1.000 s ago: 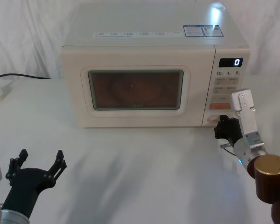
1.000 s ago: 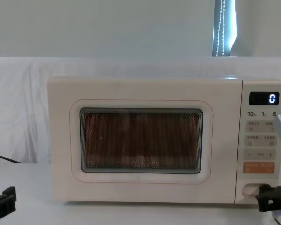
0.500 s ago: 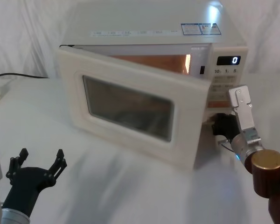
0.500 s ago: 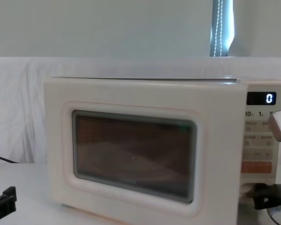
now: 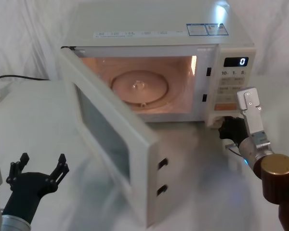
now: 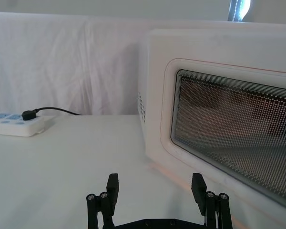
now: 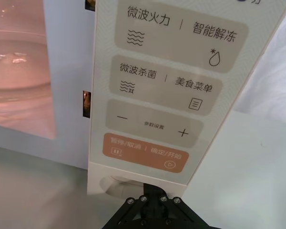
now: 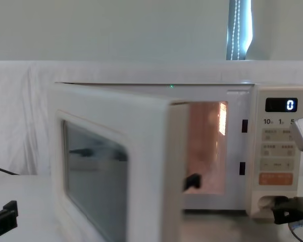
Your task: Press the button to open the microwave door with one hand; close the microwave door with the other hand.
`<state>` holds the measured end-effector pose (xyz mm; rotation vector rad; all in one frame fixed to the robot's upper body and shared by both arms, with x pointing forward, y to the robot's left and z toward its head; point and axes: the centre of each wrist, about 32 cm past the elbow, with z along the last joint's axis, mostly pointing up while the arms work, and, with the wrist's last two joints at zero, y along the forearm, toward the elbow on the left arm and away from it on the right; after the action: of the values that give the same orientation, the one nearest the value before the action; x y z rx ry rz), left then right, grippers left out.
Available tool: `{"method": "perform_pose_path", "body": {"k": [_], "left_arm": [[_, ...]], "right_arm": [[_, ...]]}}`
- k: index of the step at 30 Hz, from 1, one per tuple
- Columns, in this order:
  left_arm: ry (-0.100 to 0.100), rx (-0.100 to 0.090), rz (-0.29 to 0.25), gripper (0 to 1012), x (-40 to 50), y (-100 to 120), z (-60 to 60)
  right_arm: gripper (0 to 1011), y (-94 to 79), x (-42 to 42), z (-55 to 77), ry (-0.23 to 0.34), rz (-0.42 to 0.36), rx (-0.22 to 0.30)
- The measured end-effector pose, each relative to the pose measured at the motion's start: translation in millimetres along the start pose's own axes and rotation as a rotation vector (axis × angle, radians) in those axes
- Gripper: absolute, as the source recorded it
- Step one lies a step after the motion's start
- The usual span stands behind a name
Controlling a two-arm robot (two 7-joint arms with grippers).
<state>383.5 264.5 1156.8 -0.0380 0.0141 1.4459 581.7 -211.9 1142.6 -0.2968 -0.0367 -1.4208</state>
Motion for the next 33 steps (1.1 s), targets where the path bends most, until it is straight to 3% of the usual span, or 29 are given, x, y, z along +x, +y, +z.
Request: {"method": "perform_pose_path", "body": {"k": [21, 33], "left_arm": [[0.0, 0.0, 0.0, 1001, 0.0, 0, 0.0], [0.0, 0.0, 0.0, 1001, 0.0, 0, 0.0]], "right_arm": [[0, -36.5, -5.7, 3.9, 0.01, 0.085, 0.023], [0, -69.0, -7.8, 8.9, 0.028, 0.191, 0.062]]}}
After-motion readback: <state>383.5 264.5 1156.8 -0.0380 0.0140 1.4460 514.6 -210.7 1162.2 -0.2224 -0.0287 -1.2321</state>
